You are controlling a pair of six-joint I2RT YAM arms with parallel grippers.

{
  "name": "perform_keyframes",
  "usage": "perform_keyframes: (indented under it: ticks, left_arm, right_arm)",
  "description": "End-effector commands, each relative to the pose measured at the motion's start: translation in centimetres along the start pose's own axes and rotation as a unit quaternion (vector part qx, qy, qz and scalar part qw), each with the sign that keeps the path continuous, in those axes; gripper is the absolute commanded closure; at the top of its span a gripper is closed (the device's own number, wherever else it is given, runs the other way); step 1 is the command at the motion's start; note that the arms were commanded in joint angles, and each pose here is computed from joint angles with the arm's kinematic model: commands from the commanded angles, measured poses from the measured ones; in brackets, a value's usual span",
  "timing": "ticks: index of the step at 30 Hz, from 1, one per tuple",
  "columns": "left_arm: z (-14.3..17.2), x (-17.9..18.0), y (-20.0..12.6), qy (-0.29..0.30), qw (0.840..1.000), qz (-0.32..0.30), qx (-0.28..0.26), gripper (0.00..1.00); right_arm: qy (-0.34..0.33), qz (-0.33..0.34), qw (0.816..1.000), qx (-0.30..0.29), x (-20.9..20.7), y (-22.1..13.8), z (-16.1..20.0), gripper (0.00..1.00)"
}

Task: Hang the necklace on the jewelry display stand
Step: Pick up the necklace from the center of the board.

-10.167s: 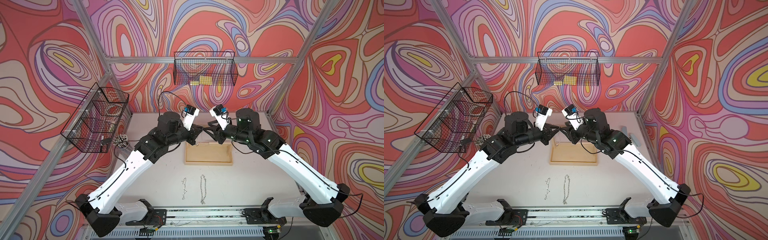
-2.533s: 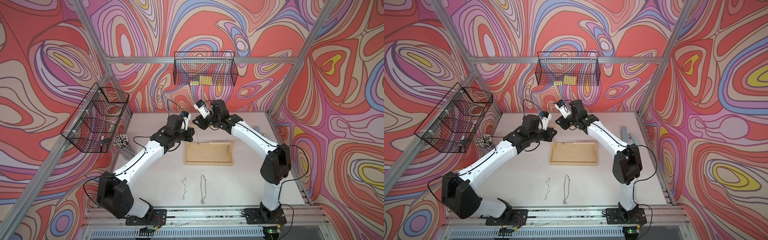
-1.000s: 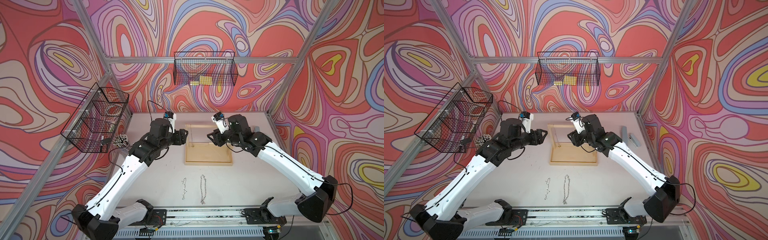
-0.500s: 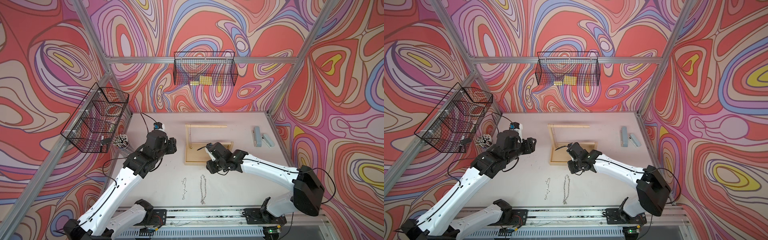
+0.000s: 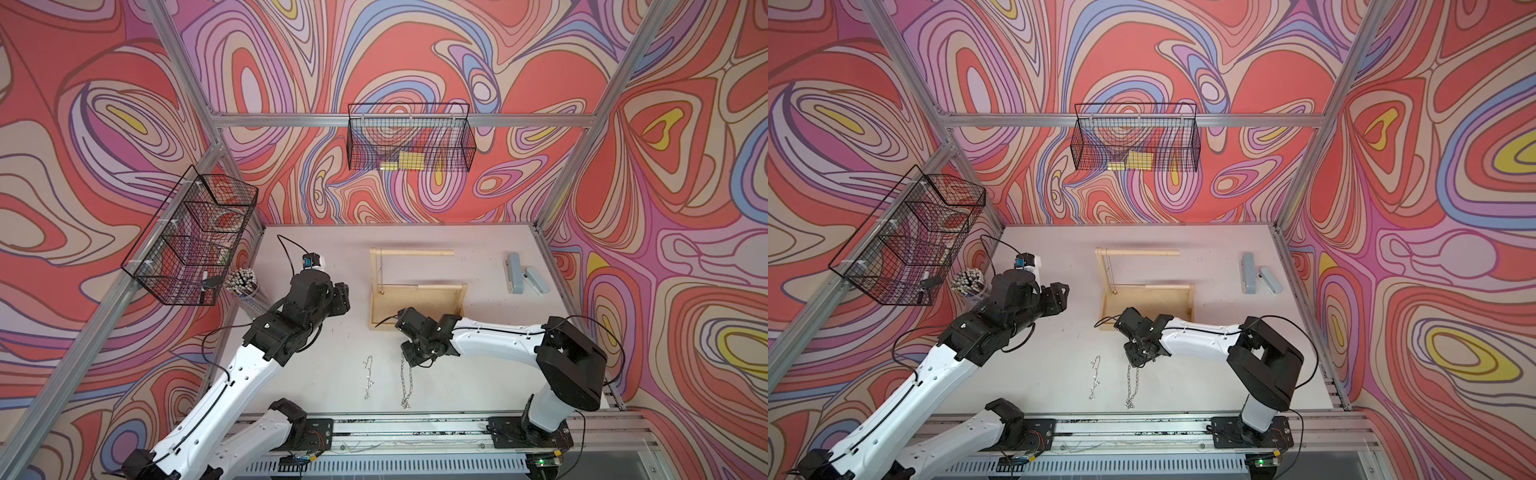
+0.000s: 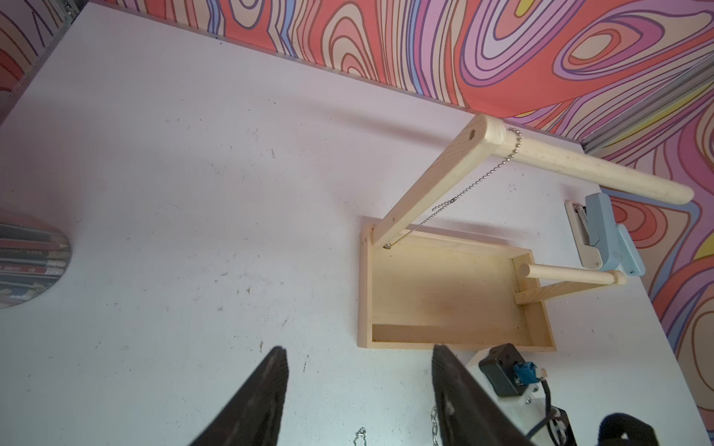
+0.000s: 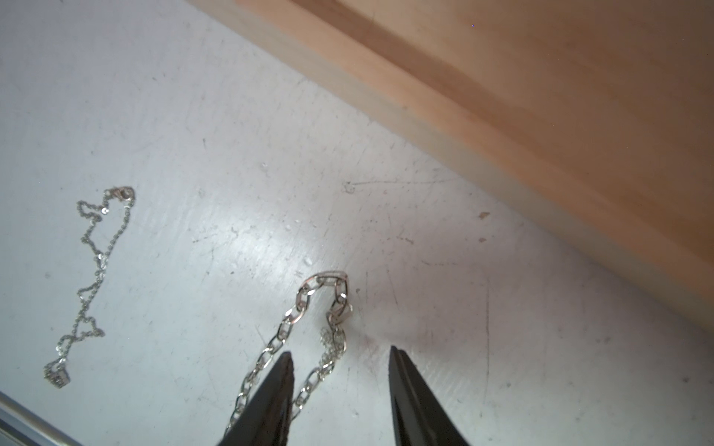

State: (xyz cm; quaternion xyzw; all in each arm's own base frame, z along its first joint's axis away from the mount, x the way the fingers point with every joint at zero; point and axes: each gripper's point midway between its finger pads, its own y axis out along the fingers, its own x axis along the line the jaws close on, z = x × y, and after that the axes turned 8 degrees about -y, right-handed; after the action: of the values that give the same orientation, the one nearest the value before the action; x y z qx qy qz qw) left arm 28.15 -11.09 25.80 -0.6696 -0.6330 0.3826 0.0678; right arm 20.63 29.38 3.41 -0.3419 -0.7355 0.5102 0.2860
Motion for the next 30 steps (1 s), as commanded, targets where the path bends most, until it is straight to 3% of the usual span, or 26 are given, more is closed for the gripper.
perform_keyframes:
  ticks: [1, 7, 20, 25, 30]
  left_arm:
    - [0.1, 0.7, -0.1, -0.003, 1.000, -0.011, -0.004, 0.37]
    - [-0.2, 0.9, -0.4, -0.004, 1.000, -0.014, -0.010, 0.37]
    - [-1.0, 1.1, -1.1, 0.004, 0.999, -0.021, -0.025, 0.37]
    - [-0.9, 1.1, -1.2, 0.004, 0.999, -0.021, -0.025, 0.37]
    - [-0.9, 1.3, -1.3, 0.003, 0.999, -0.022, -0.027, 0.36]
  right_arm:
    - [0.002, 0.001, 1.000, -0.002, 0.2, 1.1, -0.2, 0.56]
    - [-0.002, 0.015, 1.000, 0.009, -0.3, 2.2, 0.4, 0.60]
    - [-0.034, 0.039, 0.997, 0.062, 0.6, 3.8, 2.8, 0.82]
    - [-0.036, 0.047, 0.995, 0.084, 0.6, 4.2, 3.9, 1.00]
    - [-0.042, 0.079, 0.992, 0.086, -0.4, 3.6, 3.6, 1.00]
